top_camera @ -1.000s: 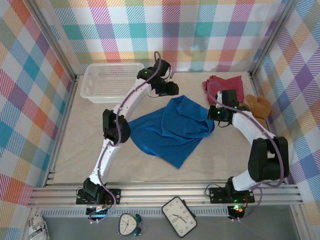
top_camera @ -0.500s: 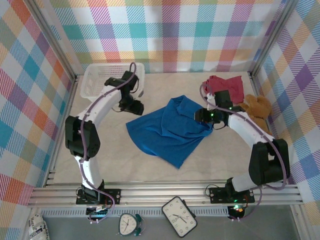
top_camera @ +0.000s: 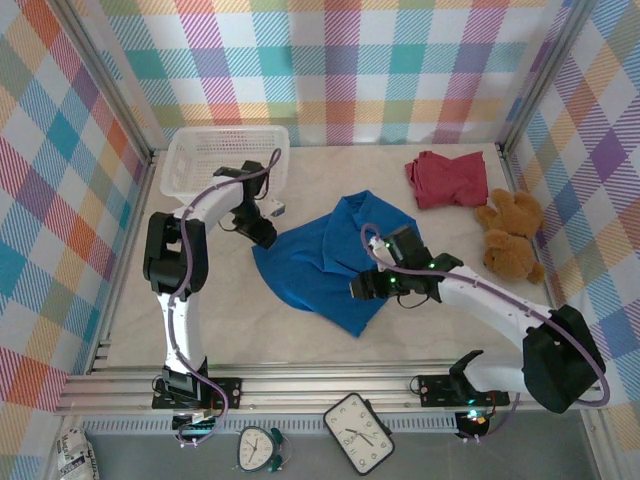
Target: Fold and stack the tank tops
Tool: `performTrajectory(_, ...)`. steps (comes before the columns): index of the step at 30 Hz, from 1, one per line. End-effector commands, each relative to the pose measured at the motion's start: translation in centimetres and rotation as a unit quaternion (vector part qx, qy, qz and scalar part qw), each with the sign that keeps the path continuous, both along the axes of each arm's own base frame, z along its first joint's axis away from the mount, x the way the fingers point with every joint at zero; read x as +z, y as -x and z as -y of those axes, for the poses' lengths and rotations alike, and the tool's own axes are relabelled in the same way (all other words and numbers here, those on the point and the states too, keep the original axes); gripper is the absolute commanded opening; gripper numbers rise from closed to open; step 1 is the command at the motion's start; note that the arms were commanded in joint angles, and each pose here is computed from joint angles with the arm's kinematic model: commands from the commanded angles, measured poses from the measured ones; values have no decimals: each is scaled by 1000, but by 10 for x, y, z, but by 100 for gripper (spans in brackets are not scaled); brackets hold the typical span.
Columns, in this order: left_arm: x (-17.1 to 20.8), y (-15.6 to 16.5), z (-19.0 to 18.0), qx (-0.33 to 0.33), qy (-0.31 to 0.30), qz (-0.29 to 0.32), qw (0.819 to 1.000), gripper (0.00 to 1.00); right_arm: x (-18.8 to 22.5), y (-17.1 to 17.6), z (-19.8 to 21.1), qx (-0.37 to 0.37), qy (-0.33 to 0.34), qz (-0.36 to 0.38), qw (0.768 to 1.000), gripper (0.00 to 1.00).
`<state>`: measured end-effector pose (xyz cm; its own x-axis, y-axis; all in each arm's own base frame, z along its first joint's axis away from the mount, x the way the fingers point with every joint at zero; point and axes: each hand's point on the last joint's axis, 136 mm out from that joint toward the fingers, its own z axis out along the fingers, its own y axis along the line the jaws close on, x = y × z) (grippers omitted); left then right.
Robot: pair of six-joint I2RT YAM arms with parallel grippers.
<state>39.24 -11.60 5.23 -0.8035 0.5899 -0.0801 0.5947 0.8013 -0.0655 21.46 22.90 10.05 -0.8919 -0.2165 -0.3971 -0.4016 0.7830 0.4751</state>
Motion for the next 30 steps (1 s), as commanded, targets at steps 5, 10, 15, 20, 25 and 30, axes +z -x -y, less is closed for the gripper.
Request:
performTrajectory(5, -26, -13, -16, -29, -34, -1, 999, 48, -14, 34, 10, -21, 22, -41, 999, 61)
performTrajectory(10, -27, -24, -21, -19, -41, 11, 999, 46, -25, 50, 21, -25, 46, -54, 997, 61)
performTrajectory(15, -25, -24, -18, -15, -30, 4, 999, 45, -34, 60, 29, -28, 59, -64, 996, 61)
performTrajectory(20, -32, -16, -13, -6, -17, -27, 999, 32, -42, 64, 24, -20, 55, -82, 995, 57)
performTrajectory(25, -18, -20, -8, 20, -5, -17, 1000, 6, -54, 66, 17, 0, 83, -78, 993, 58)
performTrajectory(30, 8, -21, -5, 57, 11, -2, 998, 0, -52, 61, -6, 26, 83, -38, 996, 64)
